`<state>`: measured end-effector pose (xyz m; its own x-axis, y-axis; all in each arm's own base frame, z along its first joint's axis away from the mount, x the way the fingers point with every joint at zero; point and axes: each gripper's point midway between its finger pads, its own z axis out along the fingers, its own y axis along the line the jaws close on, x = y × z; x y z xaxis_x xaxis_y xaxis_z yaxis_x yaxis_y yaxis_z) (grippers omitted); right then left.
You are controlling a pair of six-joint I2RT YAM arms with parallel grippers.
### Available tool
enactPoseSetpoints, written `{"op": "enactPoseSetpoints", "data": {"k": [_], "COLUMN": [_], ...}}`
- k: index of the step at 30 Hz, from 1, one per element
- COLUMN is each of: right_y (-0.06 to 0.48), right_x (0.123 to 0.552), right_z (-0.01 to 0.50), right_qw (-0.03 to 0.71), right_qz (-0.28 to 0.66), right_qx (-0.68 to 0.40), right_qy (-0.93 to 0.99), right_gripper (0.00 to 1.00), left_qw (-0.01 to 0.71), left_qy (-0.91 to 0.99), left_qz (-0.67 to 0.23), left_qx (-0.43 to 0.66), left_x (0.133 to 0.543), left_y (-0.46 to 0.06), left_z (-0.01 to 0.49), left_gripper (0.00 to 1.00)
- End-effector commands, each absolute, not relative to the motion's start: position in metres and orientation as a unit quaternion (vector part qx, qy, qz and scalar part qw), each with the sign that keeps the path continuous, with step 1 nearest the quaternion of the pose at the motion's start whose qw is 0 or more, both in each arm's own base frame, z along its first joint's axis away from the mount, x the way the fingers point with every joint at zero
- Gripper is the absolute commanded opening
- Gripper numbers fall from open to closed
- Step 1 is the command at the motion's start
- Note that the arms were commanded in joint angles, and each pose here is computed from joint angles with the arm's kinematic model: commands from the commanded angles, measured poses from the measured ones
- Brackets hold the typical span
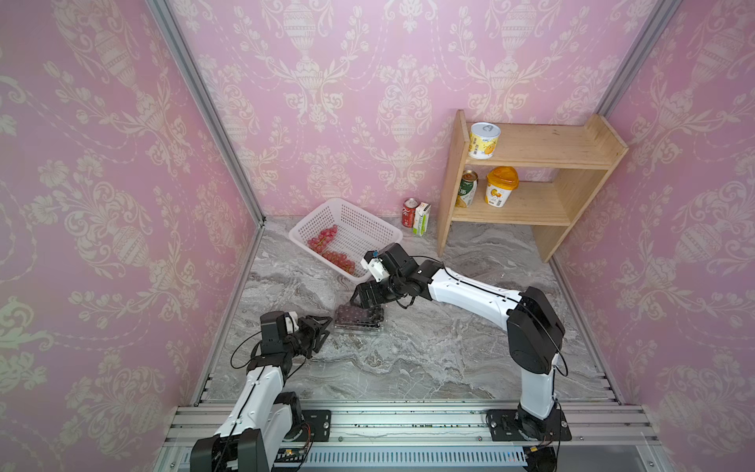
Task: Pack grapes into containers
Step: Close the packing box at the center of the board.
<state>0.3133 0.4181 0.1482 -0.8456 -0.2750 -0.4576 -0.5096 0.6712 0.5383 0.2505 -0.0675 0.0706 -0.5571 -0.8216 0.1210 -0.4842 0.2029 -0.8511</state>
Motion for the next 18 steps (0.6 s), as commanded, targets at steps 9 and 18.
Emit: {"op": "enactPoseSetpoints", "data": {"k": [9, 18], "right_y": [0.422, 0.418], "right_x": [0.312, 0.311], "right_z": [0.137, 0.128], "right_qw": [0.159, 0.154], "right_qz": [0.330, 0.319], "right_qx": [-0.232, -0.227], "right_qy": [0.901, 0.907], "right_gripper": [0.96, 0.96], "left_qw": [0.184, 0.165], "left_qy": [0.743, 0.753], "left_qz": [-0.486, -0.482], "left_qx": [-0.422, -0.416], "left_x": [0.252, 0.237], "left_y": [-0.072, -0.077], "left_z": [0.072, 0.063], "left_gripper": [0.35, 0.32]}}
